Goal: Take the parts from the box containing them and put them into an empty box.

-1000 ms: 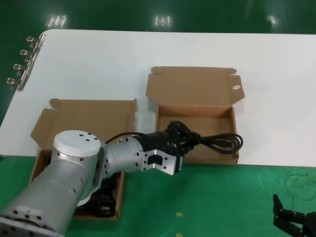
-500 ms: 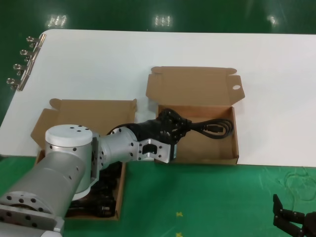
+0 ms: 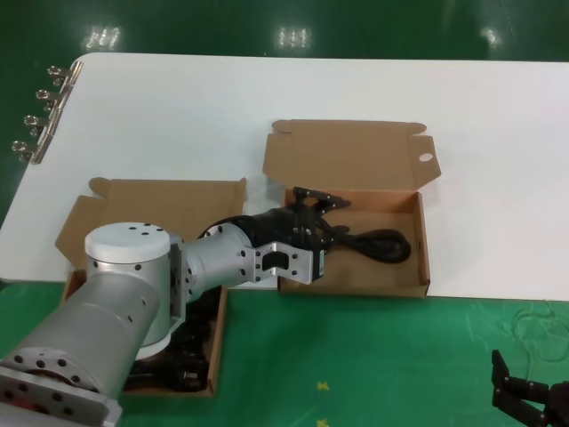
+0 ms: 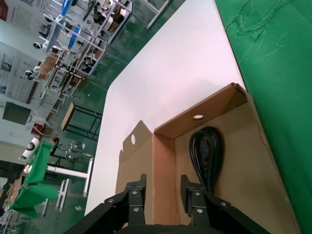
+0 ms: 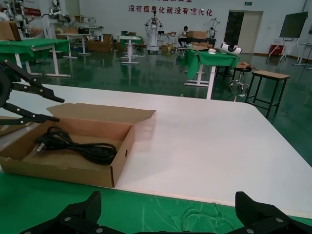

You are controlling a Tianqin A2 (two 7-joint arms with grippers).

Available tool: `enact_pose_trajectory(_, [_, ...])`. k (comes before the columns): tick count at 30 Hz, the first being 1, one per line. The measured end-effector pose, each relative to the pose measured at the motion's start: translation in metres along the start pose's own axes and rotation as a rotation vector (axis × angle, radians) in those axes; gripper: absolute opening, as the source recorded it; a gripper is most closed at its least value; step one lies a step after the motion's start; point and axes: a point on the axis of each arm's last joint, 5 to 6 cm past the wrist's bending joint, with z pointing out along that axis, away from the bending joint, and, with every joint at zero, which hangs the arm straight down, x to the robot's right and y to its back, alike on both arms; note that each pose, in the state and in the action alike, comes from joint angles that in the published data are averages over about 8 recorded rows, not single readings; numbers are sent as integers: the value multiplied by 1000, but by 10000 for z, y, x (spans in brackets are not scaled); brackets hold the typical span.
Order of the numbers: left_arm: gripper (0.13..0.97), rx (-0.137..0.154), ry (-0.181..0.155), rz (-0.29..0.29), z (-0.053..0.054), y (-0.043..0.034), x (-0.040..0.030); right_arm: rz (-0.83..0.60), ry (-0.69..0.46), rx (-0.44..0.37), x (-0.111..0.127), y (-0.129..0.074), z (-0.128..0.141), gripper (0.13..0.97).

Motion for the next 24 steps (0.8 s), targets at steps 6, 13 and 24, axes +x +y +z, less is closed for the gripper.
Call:
enact_pose_trajectory(6, [341,18,-19,-21,-4,-3,13,0,0,0,0,0,0,966])
enact_pose_trajectory(13, [430,55,-47,-52,-21,-1,20,0,0,0,0,0,0,966])
enact_pose_trajectory(24, [637,42,-54,-97,-33,12,117,0,0,0,0,0,0,966])
